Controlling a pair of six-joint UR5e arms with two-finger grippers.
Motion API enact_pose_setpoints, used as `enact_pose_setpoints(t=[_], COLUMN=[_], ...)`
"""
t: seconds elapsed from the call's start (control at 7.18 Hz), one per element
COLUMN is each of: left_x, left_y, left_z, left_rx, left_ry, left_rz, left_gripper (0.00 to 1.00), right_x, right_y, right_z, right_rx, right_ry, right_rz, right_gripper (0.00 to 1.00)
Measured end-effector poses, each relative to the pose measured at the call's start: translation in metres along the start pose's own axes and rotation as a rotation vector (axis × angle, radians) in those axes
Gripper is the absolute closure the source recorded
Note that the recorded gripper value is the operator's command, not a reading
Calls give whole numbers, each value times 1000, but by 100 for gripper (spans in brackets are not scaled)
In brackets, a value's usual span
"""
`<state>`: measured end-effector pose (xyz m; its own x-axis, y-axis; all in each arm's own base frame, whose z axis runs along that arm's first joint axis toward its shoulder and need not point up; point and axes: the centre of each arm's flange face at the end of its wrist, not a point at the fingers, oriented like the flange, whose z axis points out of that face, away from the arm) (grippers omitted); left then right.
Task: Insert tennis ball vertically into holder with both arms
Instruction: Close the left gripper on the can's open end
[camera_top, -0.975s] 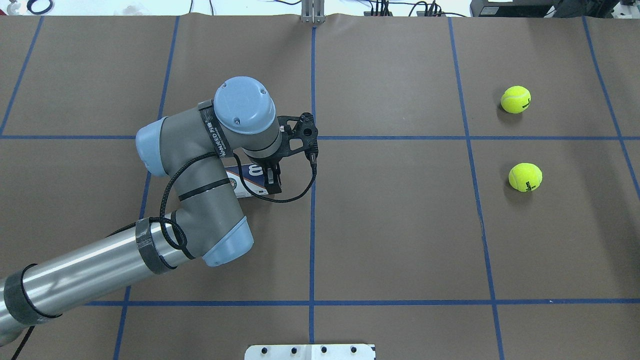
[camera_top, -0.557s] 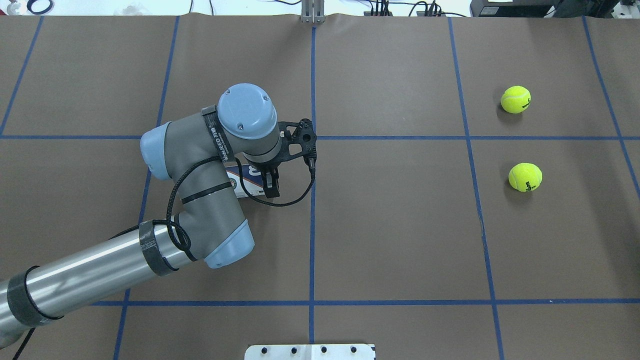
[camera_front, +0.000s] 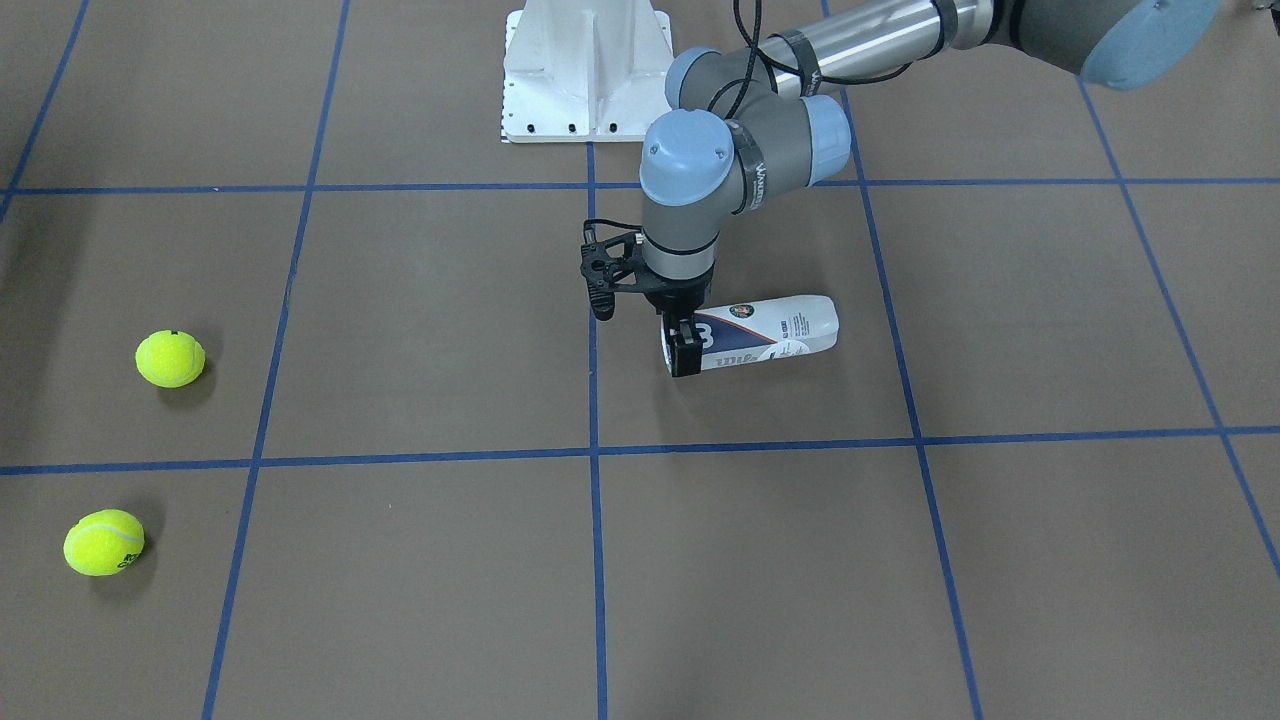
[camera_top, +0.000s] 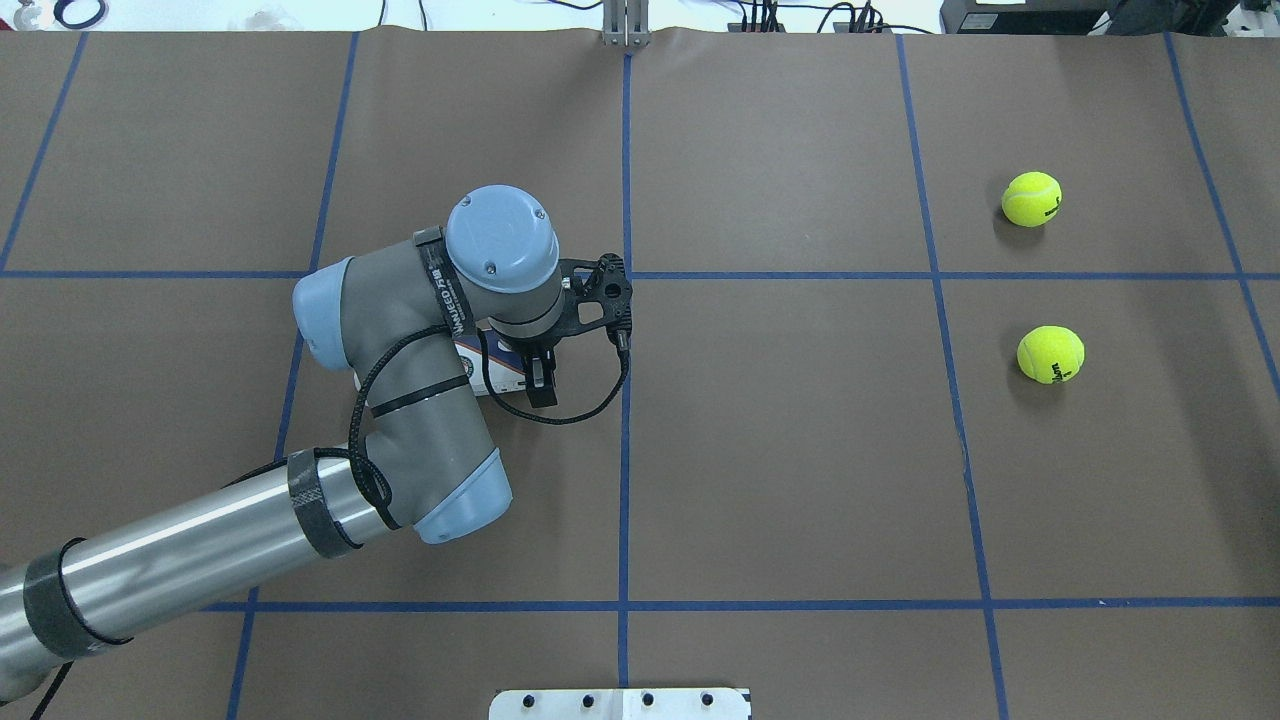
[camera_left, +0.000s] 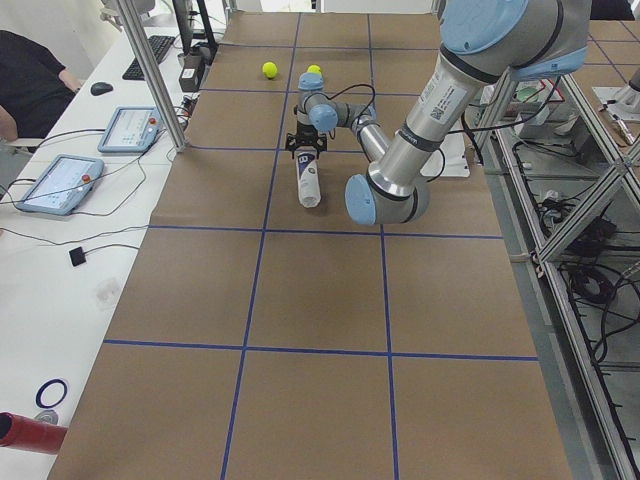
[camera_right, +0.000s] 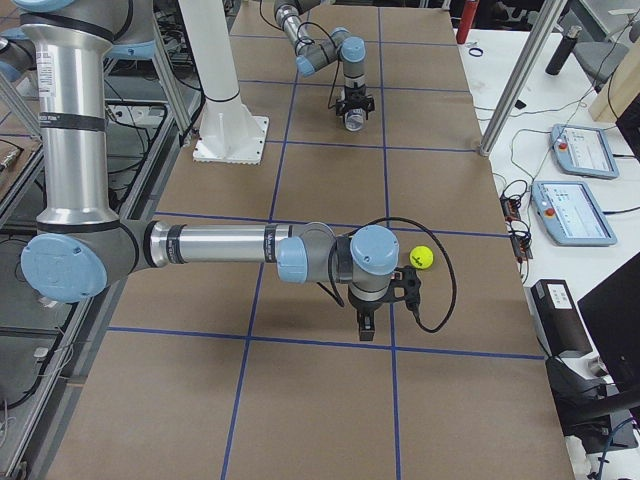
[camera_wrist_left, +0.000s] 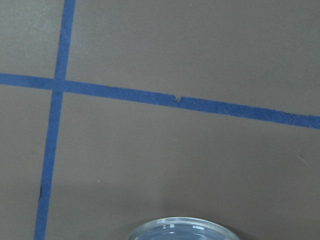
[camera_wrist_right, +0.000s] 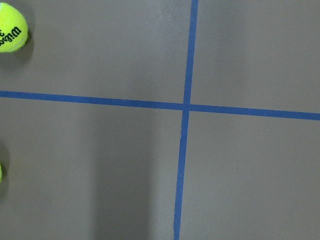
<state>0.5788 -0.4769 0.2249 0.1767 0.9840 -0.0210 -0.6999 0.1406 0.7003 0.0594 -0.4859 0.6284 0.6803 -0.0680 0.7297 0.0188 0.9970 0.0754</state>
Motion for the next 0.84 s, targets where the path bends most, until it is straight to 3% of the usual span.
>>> enact_pose_setpoints(t=[0.84], left_x=[4], left_y=[-3], left_z=[19], left_rx=[11], left_ry=[6], left_rz=[11], left_gripper=[1], right_x=[2], right_y=[1], right_z=[2], right_rx=[-5], right_ry=[-1], right_rz=[4], right_gripper=[1])
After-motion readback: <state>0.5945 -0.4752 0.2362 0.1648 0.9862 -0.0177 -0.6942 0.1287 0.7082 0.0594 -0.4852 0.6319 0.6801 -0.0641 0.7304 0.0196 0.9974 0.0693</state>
